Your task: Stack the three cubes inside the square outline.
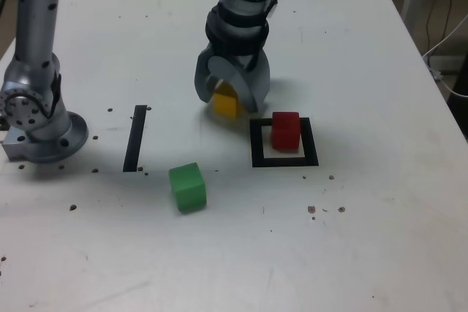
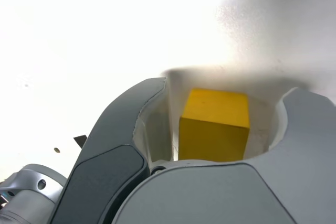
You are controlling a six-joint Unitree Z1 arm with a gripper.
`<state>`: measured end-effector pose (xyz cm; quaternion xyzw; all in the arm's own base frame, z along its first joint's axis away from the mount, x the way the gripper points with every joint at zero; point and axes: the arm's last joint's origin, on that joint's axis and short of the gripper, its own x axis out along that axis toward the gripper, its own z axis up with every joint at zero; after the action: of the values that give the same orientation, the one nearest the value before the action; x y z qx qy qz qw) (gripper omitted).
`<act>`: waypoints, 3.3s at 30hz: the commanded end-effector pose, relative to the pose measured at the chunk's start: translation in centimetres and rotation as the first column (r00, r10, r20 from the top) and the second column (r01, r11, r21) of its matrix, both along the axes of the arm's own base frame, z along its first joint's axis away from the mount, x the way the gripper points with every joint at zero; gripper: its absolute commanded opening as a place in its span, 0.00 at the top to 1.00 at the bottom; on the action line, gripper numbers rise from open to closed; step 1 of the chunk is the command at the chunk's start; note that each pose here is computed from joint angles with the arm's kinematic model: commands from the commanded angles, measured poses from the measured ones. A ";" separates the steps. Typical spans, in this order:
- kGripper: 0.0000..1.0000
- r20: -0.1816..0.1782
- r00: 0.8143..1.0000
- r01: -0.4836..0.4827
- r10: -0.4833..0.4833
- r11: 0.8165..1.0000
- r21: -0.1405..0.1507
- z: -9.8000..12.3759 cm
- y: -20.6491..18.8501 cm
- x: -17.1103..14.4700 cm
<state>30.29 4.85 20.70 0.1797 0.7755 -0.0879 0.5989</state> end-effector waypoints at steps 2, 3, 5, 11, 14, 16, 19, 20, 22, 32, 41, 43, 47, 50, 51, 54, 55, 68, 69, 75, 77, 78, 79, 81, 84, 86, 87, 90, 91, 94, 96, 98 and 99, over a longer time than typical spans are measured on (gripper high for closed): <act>0.70 -0.002 1.000 0.006 -0.006 1.000 -0.005 -0.3 -0.2 0.1; 0.73 -0.001 1.000 0.007 -0.007 1.000 -0.005 -0.3 -0.2 0.1; 0.78 0.000 1.000 0.008 -0.008 1.000 -0.003 -0.3 -0.2 0.1; 0.87 -0.009 1.000 0.005 -0.005 1.000 0.000 -0.1 -0.2 0.1; 0.91 -0.011 1.000 0.000 0.000 1.000 -0.003 0.2 -0.2 0.1; 0.92 -0.011 1.000 -0.002 0.002 1.000 -0.005 0.5 -0.2 0.1; 0.94 -0.011 1.000 -0.001 0.001 1.000 -0.010 1.3 -0.5 0.2; 0.94 -0.010 1.000 0.001 -0.001 1.000 -0.011 1.7 -0.7 0.3; 0.94 -0.008 1.000 0.006 -0.006 1.000 -0.011 2.6 -1.1 0.6; 0.94 0.067 0.991 -0.111 0.113 0.993 -0.032 8.5 -4.1 2.7; 0.94 0.098 0.972 -0.209 0.214 0.976 -0.057 8.7 -6.2 5.1; 0.94 0.087 0.973 -0.209 0.214 0.976 -0.056 8.1 -6.3 5.5; 0.94 0.079 0.973 -0.214 0.216 0.976 -0.041 7.5 -6.4 5.8; 0.94 0.083 0.972 -0.216 0.218 0.976 -0.034 7.3 -6.5 5.9; 0.94 0.084 0.972 -0.216 0.218 0.976 -0.033 7.2 -6.6 6.0; 0.94 0.085 0.972 -0.217 0.219 0.976 -0.030 7.0 -6.7 6.1; 0.94 0.085 0.972 -0.217 0.219 0.976 -0.030 6.9 -6.8 6.2; 0.94 0.101 0.968 -0.226 0.228 0.974 -0.031 5.4 -8.0 6.9; 0.94 0.102 0.968 -0.227 0.229 0.973 -0.032 5.4 -8.0 6.9; 0.93 0.113 0.968 -0.224 0.226 0.974 -0.023 5.6 -8.0 7.0; 0.93 0.116 0.968 -0.224 0.224 0.975 -0.017 5.6 -7.9 7.0; 0.93 0.116 0.968 -0.223 0.224 0.975 -0.014 5.5 -7.9 7.0; 0.92 0.115 0.968 -0.223 0.223 0.975 -0.012 5.5 -7.9 7.0; 0.91 0.113 0.968 -0.224 0.223 0.975 -0.010 5.4 -7.9 7.0; 0.89 0.107 0.968 -0.225 0.225 0.974 -0.013 5.1 -7.9 7.1; 0.88 0.108 0.968 -0.226 0.226 0.974 -0.017 4.9 -7.9 7.1; 0.88 0.109 0.968 -0.226 0.227 0.974 -0.018 4.9 -7.9 7.2; 0.88 0.115 0.967 -0.228 0.229 0.973 -0.020 4.7 -7.9 7.2; 0.88 0.116 0.966 -0.229 0.230 0.973 -0.021 4.7 -7.9 7.2; 0.87 0.119 0.965 -0.232 0.233 0.973 -0.022 4.4 -7.8 7.2; 0.84 0.118 0.965 -0.234 0.235 0.972 -0.022 4.3 -7.8 7.2; 0.80 0.113 0.965 -0.237 0.237 0.971 -0.020 4.1 -7.8 7.1; 0.78 0.110 0.965 -0.238 0.238 0.971 -0.019 4.0 -7.8 7.1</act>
<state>37.43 -3.01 25.04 0.0898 0.7527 -0.0085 0.6522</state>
